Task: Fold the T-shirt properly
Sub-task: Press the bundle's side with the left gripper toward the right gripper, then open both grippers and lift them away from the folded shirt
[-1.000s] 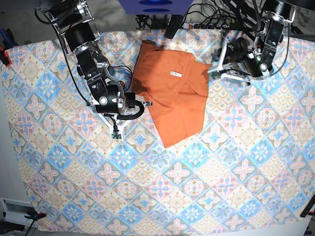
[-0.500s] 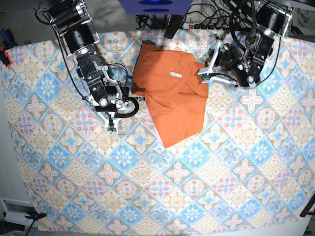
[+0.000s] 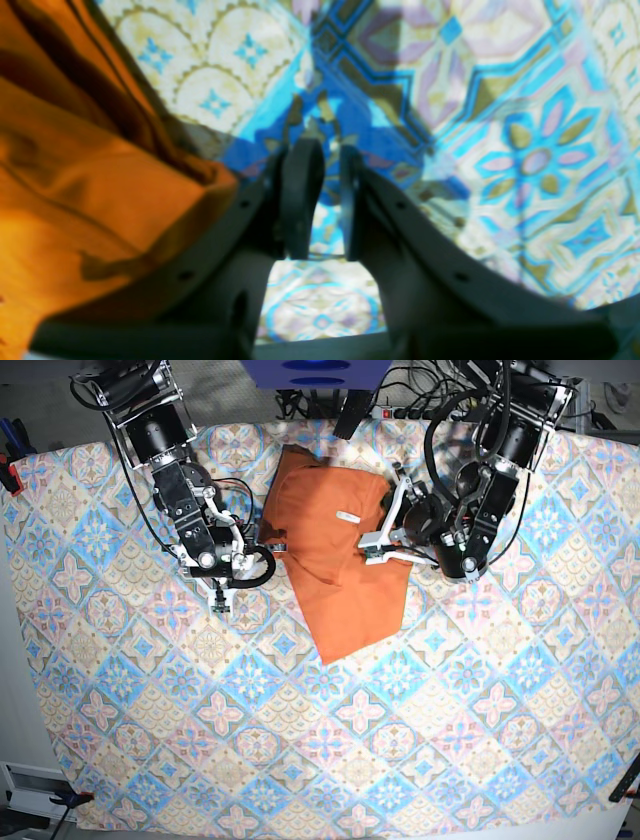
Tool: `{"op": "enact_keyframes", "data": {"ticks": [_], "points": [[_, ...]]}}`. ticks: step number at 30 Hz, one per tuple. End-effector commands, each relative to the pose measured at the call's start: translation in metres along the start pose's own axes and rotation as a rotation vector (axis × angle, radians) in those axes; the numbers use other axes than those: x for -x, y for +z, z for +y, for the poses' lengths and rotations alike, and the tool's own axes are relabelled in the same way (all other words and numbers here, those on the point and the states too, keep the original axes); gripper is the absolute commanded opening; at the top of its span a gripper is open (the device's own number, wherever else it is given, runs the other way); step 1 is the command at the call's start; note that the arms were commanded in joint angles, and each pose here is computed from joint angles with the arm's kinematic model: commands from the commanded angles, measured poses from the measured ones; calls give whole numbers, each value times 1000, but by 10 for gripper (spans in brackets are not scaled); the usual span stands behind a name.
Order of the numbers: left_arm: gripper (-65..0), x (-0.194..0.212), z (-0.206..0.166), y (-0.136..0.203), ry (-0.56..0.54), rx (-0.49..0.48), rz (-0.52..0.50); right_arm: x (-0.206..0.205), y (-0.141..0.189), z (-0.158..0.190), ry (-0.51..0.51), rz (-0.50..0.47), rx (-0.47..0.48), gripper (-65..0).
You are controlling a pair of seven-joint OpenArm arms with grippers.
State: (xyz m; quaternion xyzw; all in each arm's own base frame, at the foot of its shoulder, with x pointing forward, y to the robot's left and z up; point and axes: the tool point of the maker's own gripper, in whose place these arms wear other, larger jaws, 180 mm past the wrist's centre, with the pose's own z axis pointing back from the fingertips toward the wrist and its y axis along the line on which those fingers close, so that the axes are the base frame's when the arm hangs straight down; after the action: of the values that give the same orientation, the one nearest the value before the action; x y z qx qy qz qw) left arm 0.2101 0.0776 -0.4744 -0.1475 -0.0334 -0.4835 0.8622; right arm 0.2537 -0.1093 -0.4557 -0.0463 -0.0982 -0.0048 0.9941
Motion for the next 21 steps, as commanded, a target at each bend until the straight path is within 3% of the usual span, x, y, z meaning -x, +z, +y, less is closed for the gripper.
{"op": "enact_keyframes", "data": {"ticks": [1,5,11,16,21], "points": [[-489,-24,25,7,31,-76,-75,-9,5,-3,-3,-31,4,-553],[-489,-17,50,-2,161,-46,-52,2,1,-2,-1,-8,4,-553],[-487,-43,63,-2,202,-31,-126,20,-2,1,9,21,-4,-553],[-417,-68,63,-1,202,-11,-163,16,12,13,45,-26,-49,-553],[-401,-91,59,3,195,4,-210,-3,46,30,141,-153,-129,-553]]}}
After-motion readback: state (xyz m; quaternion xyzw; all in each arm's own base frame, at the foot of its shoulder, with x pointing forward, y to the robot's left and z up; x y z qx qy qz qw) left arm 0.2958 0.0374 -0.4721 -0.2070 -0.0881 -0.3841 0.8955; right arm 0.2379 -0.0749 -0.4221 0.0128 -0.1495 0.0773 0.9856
